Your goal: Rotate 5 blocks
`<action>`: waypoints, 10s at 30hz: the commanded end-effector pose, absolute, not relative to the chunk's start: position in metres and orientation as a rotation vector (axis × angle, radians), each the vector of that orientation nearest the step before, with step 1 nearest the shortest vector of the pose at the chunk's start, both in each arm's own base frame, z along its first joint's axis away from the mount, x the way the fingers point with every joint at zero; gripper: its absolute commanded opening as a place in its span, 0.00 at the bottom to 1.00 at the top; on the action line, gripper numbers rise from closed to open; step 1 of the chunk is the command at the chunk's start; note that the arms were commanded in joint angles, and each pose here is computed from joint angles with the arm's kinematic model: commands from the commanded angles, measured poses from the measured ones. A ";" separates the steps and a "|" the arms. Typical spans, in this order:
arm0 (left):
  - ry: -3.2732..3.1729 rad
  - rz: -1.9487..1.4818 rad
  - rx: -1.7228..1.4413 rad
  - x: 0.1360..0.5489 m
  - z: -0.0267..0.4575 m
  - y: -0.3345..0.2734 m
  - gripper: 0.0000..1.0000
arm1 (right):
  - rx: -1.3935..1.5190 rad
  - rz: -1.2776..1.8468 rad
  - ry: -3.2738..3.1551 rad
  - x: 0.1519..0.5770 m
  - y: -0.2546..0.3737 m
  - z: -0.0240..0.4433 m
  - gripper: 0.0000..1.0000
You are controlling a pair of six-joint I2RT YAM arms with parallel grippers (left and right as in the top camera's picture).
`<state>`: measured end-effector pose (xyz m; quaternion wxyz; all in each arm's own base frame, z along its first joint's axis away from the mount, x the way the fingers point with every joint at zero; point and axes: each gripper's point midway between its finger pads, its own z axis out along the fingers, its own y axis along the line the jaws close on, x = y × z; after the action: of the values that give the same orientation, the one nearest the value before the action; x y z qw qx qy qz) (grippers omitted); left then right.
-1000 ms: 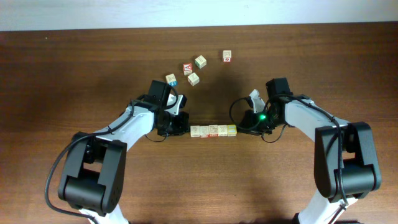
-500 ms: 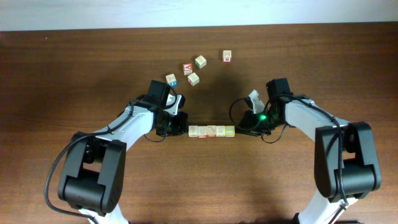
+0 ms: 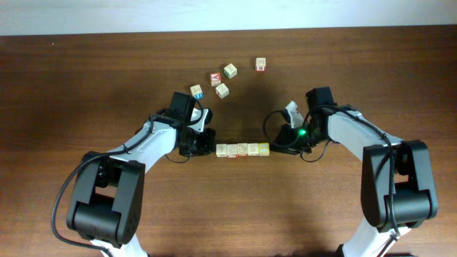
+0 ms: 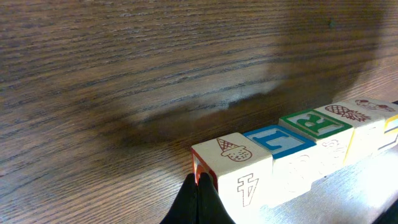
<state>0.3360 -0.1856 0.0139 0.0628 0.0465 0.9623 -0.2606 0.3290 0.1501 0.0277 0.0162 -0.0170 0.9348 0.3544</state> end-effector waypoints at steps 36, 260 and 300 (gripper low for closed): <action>2.906 -0.853 0.170 0.331 0.015 -0.194 0.00 | -0.331 1.204 2.790 0.340 0.226 0.099 0.04; 2.836 -0.769 0.036 0.355 0.036 -0.154 0.00 | -0.563 1.061 2.732 0.334 0.295 0.146 0.28; 2.786 -0.574 -0.088 0.373 0.059 -0.107 0.00 | -0.640 1.013 2.534 0.358 0.274 0.251 0.33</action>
<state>0.3492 -0.1411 0.0217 0.0813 -0.0088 0.9685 -0.2352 0.3372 0.2947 0.1983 0.0948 -0.2053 0.9051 0.3602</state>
